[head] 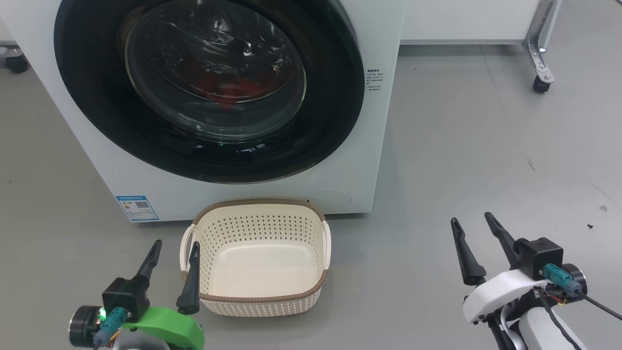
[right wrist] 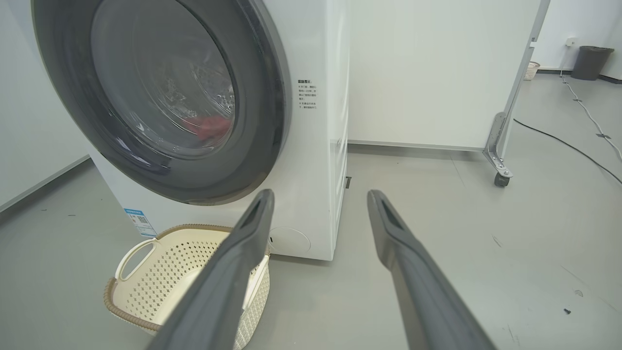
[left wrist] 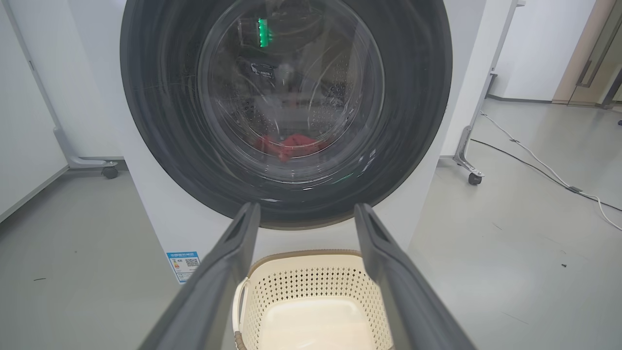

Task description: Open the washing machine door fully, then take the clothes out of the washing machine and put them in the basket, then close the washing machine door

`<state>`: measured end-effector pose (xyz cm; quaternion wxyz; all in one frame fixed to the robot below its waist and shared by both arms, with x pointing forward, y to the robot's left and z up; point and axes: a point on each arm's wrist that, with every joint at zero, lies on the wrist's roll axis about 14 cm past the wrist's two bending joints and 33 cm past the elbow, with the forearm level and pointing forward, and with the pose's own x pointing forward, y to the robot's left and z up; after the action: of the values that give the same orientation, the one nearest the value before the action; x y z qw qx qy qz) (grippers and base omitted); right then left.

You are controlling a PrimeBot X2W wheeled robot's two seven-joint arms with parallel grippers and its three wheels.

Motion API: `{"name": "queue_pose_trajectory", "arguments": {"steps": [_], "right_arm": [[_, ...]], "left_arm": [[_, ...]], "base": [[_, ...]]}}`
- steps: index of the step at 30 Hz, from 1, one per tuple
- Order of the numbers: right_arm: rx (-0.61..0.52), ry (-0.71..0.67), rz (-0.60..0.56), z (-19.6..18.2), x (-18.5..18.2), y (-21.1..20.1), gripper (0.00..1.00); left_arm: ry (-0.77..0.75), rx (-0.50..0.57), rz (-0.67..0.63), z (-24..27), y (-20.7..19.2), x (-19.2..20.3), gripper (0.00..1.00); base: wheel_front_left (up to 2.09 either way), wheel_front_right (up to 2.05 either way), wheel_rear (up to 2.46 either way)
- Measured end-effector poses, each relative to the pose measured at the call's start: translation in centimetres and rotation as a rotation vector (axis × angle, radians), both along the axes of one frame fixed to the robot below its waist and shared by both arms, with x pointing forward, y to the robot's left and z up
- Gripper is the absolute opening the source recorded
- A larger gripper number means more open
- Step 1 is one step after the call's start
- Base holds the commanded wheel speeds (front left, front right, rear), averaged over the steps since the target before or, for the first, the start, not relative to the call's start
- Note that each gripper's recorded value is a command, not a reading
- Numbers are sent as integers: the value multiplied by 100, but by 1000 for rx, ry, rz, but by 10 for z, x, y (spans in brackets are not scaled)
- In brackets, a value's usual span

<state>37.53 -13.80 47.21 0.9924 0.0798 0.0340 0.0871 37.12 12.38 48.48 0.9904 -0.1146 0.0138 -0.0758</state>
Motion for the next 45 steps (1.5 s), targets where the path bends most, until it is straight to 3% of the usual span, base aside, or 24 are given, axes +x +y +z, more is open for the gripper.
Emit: {"name": "queue_pose_trajectory", "arguments": {"steps": [28,29,30,45], "right_arm": [[16,-8,-49,2,2,-8,100],[14,-9,-50,3,2,-9,10],[15,-9,-51,3,2,-9,0],[23,-8,-38,2,3,-8,0]], "left_arm": [[15,-8,18,-4,1,1,100],[14,-7,18,-4,1,1,100],[14,-8,18,-4,0,1,100],[17,7,20,-6,1,2,100]], "base": [[0,0,0],[0,0,0],[0,0,0],[0,0,0]]}}
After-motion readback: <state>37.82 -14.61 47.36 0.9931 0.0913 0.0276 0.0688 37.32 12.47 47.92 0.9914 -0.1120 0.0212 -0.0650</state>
